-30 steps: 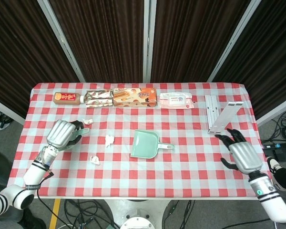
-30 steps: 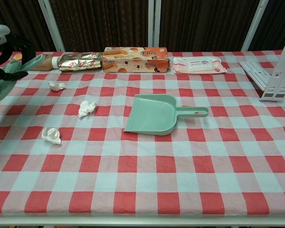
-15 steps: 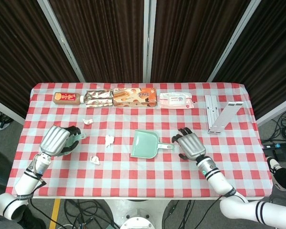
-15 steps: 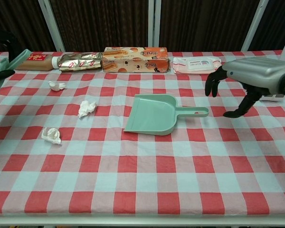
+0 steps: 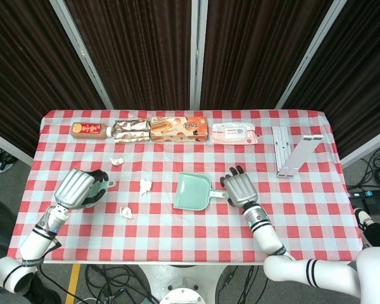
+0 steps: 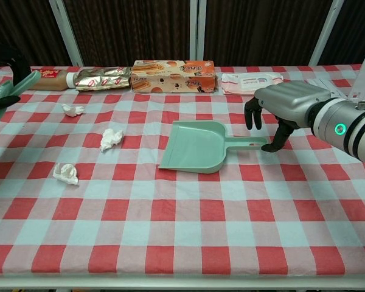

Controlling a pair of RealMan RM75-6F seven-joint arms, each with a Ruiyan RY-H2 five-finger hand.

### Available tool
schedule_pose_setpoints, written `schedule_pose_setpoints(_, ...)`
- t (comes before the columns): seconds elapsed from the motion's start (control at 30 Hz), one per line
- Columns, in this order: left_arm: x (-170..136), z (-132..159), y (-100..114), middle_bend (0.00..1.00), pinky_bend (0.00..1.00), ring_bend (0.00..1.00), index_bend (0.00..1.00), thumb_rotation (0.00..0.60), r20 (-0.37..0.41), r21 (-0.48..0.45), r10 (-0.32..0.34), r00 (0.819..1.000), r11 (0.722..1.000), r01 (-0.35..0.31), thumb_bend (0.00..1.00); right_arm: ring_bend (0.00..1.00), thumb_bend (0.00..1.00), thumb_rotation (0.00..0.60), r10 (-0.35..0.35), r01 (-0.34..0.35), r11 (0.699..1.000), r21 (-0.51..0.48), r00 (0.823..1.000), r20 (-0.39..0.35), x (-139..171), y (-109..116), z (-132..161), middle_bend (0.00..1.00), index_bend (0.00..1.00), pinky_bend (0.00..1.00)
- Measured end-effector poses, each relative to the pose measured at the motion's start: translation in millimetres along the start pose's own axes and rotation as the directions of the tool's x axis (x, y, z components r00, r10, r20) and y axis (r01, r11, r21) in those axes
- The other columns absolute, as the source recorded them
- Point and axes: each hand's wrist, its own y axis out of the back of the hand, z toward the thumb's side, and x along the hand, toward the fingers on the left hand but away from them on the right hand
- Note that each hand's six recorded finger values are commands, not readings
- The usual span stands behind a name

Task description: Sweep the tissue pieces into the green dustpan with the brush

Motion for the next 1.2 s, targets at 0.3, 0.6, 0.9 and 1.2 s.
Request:
schedule_pose_setpoints(0.3, -2, 2, -2, 0.53, 0.88, 0.74, 0.48, 0.6, 0.009, 0.0, -0.002, 1.0, 1.0, 0.002, 0.42, 0.15, 0.17, 0.6, 0.034, -0.034, 0.999, -0.019, 0.999, -0.006, -7, -8, 16, 0.42, 0.39, 0.13)
schedule_pose_setpoints(0.6, 0, -2, -3, 0.53, 0.88, 0.74, 0.48, 0.6, 0.005, 0.008, -0.012, 1.0, 1.0, 0.012, 0.42, 0.19, 0.25, 0.6, 0.05, -0.05, 0.999, -0.019, 0.999, -0.001, -12, -10, 21, 0.47, 0.43, 0.14)
schedule_pose_setpoints(0.9, 4, -3, -5, 0.53, 0.88, 0.74, 0.48, 0.6, 0.013, 0.019, -0.027, 1.0, 0.999, 0.027, 0.42, 0.24, 0.31, 0.6, 0.041, -0.041, 0.999, -0.01, 0.999, -0.003, -13, -6, 22, 0.51, 0.53, 0.15)
schedule_pose_setpoints(1.2, 16, -14, -5, 0.53, 0.88, 0.74, 0.48, 0.6, -0.004, 0.023, -0.034, 0.999, 0.999, 0.034, 0.42, 0.28, 0.37, 0.6, -0.001, 0.001, 0.999, -0.052, 1.0, -0.012, -10, 16, 17, 0.57, 0.62, 0.17)
